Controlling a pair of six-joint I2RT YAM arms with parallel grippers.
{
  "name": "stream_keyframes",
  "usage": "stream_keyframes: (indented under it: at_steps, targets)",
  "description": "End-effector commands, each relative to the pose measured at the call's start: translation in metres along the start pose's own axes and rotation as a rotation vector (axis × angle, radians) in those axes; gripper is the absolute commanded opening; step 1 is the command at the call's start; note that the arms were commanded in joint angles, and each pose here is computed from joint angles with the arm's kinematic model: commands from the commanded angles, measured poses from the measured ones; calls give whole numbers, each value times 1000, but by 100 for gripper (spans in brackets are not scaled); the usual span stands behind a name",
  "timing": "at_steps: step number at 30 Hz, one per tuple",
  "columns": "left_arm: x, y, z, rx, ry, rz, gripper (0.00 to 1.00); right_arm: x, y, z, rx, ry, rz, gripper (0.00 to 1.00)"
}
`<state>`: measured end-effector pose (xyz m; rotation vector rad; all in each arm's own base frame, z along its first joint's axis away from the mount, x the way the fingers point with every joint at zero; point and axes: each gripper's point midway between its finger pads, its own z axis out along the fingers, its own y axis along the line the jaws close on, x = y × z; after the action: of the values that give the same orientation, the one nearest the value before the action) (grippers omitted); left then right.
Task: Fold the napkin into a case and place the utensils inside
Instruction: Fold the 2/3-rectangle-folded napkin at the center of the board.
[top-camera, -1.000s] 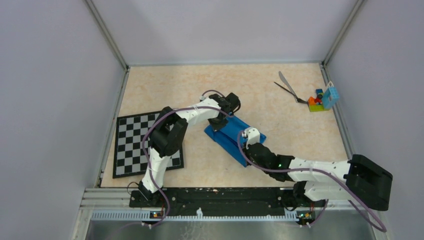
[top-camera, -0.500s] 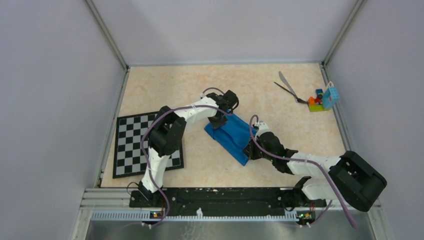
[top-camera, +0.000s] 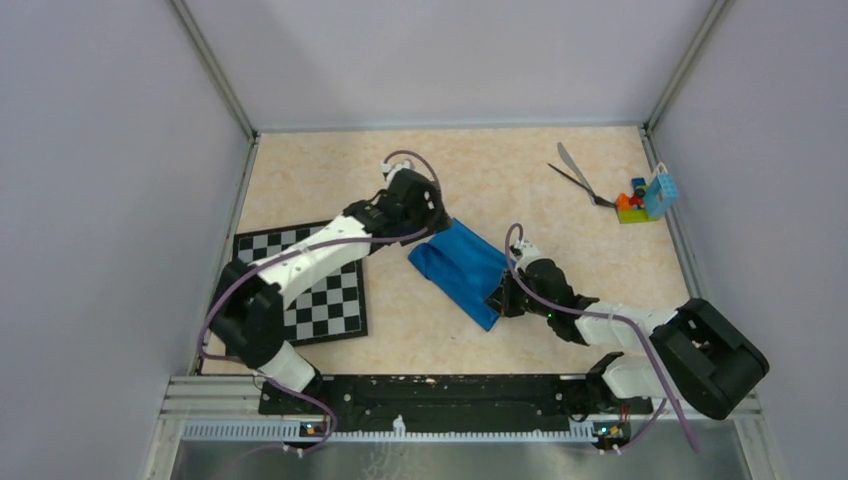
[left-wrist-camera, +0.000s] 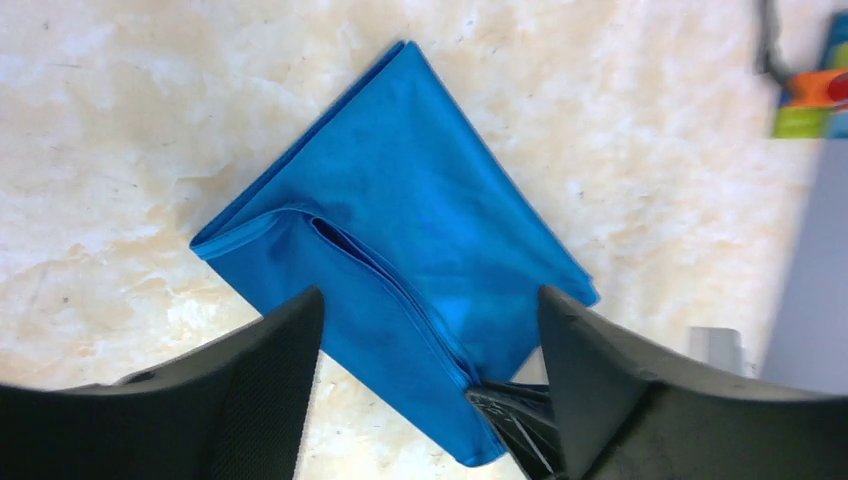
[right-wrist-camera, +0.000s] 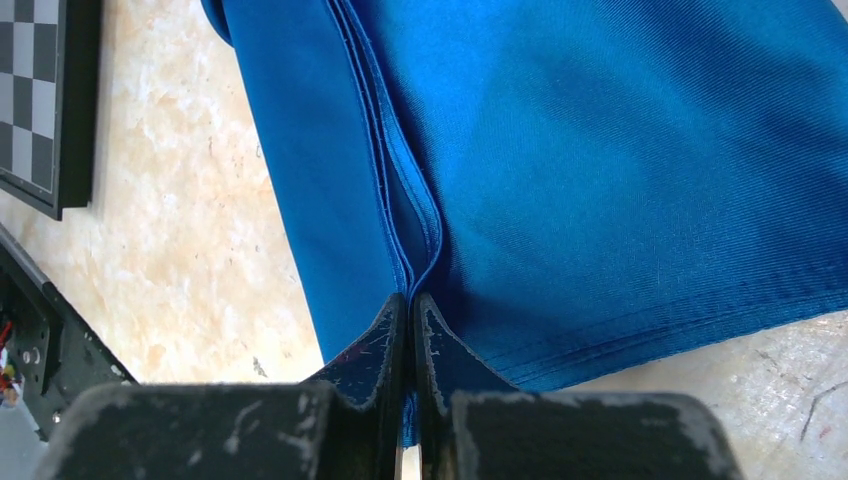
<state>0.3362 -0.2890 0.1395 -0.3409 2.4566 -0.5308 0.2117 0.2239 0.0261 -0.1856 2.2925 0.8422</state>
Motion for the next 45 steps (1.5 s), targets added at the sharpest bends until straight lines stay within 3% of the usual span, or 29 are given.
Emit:
stream_keyframes:
  at_steps: [1,4,6,7,10,25,32,38,45]
  targets:
    - [-16,9,-14,216,-53,5,69,-34,19,1,-66,-85,-5,0]
    - [-6,28,-11,255,-25,-27,31,-37,19,1,-65,-89,-10,0]
    - [-2,42,-4,223,-11,-47,13,-39,18,1,-66,-90,-12,0]
    - [1,48,1,207,0,-52,7,-40,18,1,-66,-91,-13,0]
    - [6,57,14,187,19,-60,1,-39,18,2,-68,-87,-16,0]
    - [2,49,70,197,51,-66,0,-39,15,4,-63,-83,-31,0]
    - [-4,42,75,221,33,-59,0,-50,10,6,-55,-91,-32,0]
    - [-4,41,82,226,41,-55,8,-55,4,9,-48,-95,-32,0]
    - [1,60,97,166,42,-96,6,-48,-10,16,-7,-61,-5,0]
